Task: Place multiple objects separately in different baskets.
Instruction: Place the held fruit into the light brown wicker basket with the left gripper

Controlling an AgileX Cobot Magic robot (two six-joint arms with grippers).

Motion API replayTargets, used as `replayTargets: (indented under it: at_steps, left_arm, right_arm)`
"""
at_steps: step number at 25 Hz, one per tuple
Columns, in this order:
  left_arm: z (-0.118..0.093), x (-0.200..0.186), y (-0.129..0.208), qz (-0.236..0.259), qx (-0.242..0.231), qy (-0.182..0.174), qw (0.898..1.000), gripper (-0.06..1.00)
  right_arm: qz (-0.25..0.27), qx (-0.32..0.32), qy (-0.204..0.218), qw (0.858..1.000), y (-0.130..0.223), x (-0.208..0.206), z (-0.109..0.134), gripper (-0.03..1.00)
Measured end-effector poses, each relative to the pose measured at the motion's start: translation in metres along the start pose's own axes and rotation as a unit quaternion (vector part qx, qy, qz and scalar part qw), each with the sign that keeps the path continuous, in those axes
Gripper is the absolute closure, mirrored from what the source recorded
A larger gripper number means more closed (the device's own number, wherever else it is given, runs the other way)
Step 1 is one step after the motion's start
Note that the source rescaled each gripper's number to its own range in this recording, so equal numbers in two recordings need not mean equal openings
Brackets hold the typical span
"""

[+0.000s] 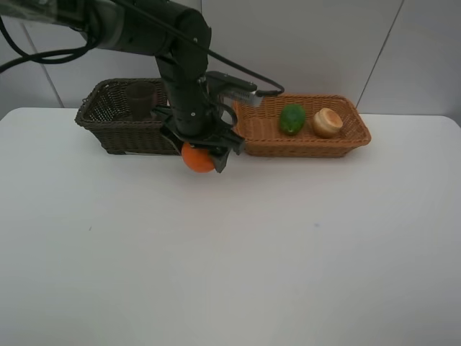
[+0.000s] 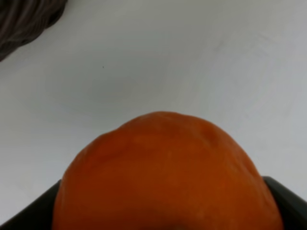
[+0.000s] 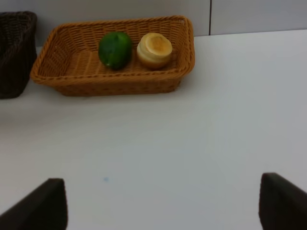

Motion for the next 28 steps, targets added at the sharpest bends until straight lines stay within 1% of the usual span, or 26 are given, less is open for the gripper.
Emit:
replayTargets:
  at_steps: [2, 6, 10, 12, 15, 21, 24, 28]
  left_arm:
    - [-0.001, -0.006, -0.002, -0.013, 0.001, 0.002, 1.0, 0.03]
    - [-0.004, -0.013, -0.014, -0.056, 0.002, 0.009, 0.998, 0.03]
    - [-0.009, -0.024, -0.033, -0.11, 0.001, 0.018, 0.994, 0.03]
    - [-0.011, -0.034, -0.045, -0.146, 0.002, 0.023, 0.989, 0.03]
    - [-0.013, -0.05, -0.065, -0.202, -0.001, 0.031, 0.979, 0.03]
    - [-0.014, -0.072, -0.107, -0.287, -0.007, 0.038, 0.957, 0.03]
    - [-0.01, -0.061, -0.127, -0.303, -0.013, 0.036, 0.952, 0.03]
    - [-0.004, -0.031, -0.145, -0.303, -0.023, 0.035, 0.952, 0.03]
  right_arm:
    - [0.0, 0.0, 0.0, 1.0, 0.0, 0.0, 0.0, 0.15]
    - [0.0, 0.0, 0.0, 1.0, 0.0, 0.0, 0.0, 0.15]
    - [0.0, 0.0, 0.0, 1.0, 0.0, 0.0, 0.0, 0.15]
    - [0.0, 0.0, 0.0, 1.0, 0.0, 0.0, 0.0, 0.15]
    - [0.0, 0.0, 0.0, 1.0, 0.0, 0.0, 0.0, 0.15]
    - [0.0, 0.0, 0.0, 1.0, 0.0, 0.0, 0.0, 0.15]
    - [0.0, 0.0, 0.0, 1.0, 0.0, 0.0, 0.0, 0.15]
    - [0.0, 0.0, 0.0, 1.0, 0.0, 0.0, 0.0, 0.15]
Point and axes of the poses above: a point on each arm's last joint axis where the gripper is mounted, x pointing out along that axis toward the gripper, z along the wrist's bending axis when the last joint is at zero, y = z × x, the point moved 4 cm from there along x, pointing out along that axis toward the gripper, and after that the axes turned 4 degrees about x, right-handed, at the moved point
